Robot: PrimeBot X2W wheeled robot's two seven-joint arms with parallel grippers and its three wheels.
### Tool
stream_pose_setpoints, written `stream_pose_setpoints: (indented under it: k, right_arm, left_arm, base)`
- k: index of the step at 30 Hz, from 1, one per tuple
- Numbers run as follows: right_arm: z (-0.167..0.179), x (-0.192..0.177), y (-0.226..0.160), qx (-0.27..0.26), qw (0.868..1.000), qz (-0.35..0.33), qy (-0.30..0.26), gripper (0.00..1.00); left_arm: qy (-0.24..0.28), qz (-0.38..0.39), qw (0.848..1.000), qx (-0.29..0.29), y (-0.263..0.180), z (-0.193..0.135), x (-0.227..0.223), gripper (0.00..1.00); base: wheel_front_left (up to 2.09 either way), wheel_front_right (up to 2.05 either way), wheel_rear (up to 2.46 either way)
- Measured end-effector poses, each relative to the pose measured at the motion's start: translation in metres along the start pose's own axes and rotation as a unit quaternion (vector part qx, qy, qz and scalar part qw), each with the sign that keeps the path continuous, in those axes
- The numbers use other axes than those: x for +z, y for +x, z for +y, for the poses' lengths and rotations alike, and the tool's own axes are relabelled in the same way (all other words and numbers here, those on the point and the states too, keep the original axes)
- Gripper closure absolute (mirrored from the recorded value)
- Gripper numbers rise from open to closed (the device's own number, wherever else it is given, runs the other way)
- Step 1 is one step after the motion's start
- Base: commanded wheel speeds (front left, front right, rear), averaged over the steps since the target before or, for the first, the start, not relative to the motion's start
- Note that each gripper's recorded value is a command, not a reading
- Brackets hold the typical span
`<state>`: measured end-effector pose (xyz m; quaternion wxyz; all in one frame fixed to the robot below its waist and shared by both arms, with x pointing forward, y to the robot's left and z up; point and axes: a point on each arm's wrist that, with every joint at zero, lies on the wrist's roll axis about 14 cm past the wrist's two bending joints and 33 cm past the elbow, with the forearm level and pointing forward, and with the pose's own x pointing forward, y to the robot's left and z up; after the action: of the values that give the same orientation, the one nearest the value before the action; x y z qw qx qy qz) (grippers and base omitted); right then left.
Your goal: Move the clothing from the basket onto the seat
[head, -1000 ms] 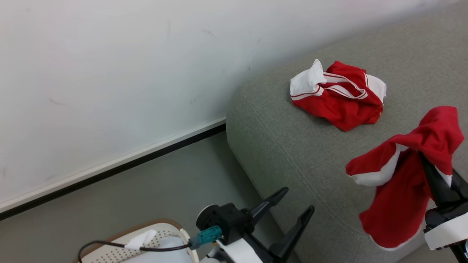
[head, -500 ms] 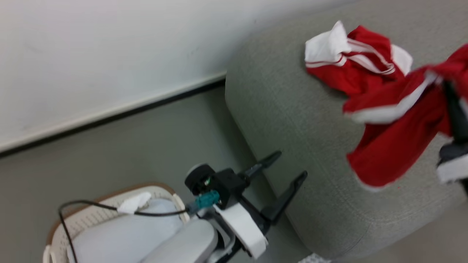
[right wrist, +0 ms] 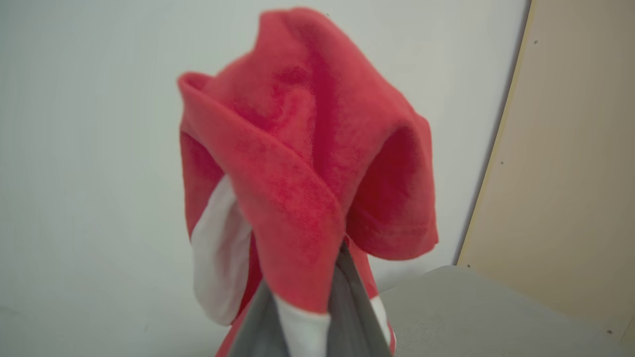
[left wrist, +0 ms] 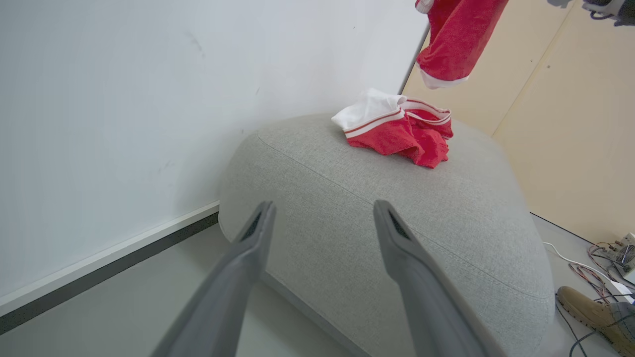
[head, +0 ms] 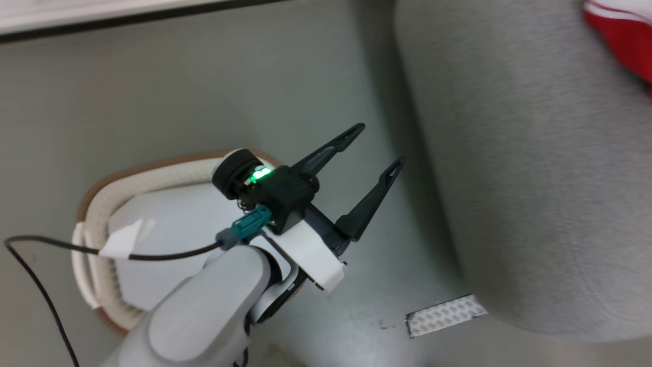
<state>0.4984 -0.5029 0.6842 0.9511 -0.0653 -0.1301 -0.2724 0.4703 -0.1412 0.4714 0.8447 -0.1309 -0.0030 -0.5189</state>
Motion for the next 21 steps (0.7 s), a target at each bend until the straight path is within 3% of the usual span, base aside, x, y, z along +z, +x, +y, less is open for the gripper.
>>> stream_pose_setpoints:
  k: [4, 7, 11, 14, 15, 16, 17, 21]
  right_arm:
    - [0.005, -0.067, 0.014, -0.025, 0.998, 0.058, -0.014, 1.00]
    - [0.015, -0.122, 0.010, -0.044, 0.994, 0.100, 0.007, 1.00]
    - [0.050, -0.212, -0.016, -0.039, 0.982, 0.184, 0.028, 1.00]
    - [0.071, -0.253, -0.035, -0.035, 0.973, 0.224, 0.043, 1.00]
    - [0.074, -0.258, -0.038, -0.034, 0.971, 0.231, 0.044, 0.84]
    - [0.075, -0.259, -0.040, -0.032, 0.971, 0.232, 0.042, 0.59]
    - [0.077, -0.259, -0.042, -0.028, 0.971, 0.235, 0.038, 0.00]
    - [0.087, -0.242, -0.043, 0.007, 0.974, 0.226, 0.014, 0.00]
  left_arm:
    - [-0.006, 0.012, 0.998, 0.056, -0.029, 0.032, -0.015, 0.00]
    - [-0.008, 0.023, 0.995, 0.097, -0.050, 0.050, -0.026, 0.00]
    - [-0.017, 0.035, 0.990, 0.138, -0.069, 0.072, -0.042, 0.00]
    - [-0.023, 0.048, 0.987, 0.153, -0.080, 0.079, -0.054, 0.00]
    - [-0.022, 0.050, 0.986, 0.156, -0.082, 0.081, -0.055, 0.00]
    - [-0.021, 0.050, 0.986, 0.159, -0.083, 0.082, -0.055, 0.00]
    - [-0.018, 0.047, 0.986, 0.161, -0.083, 0.085, -0.052, 0.00]
    - [-0.011, 0.035, 0.985, 0.167, -0.082, 0.085, -0.040, 0.00]
  base:
    - [0.00, 0.00, 0.00]
    - [0.00, 0.00, 0.00]
    - [0.00, 0.00, 0.00]
    - [0.00, 0.00, 0.00]
    - [0.00, 0.00, 0.00]
    - [0.00, 0.00, 0.00]
    - [0.00, 0.00, 0.00]
    - [0.00, 0.00, 0.00]
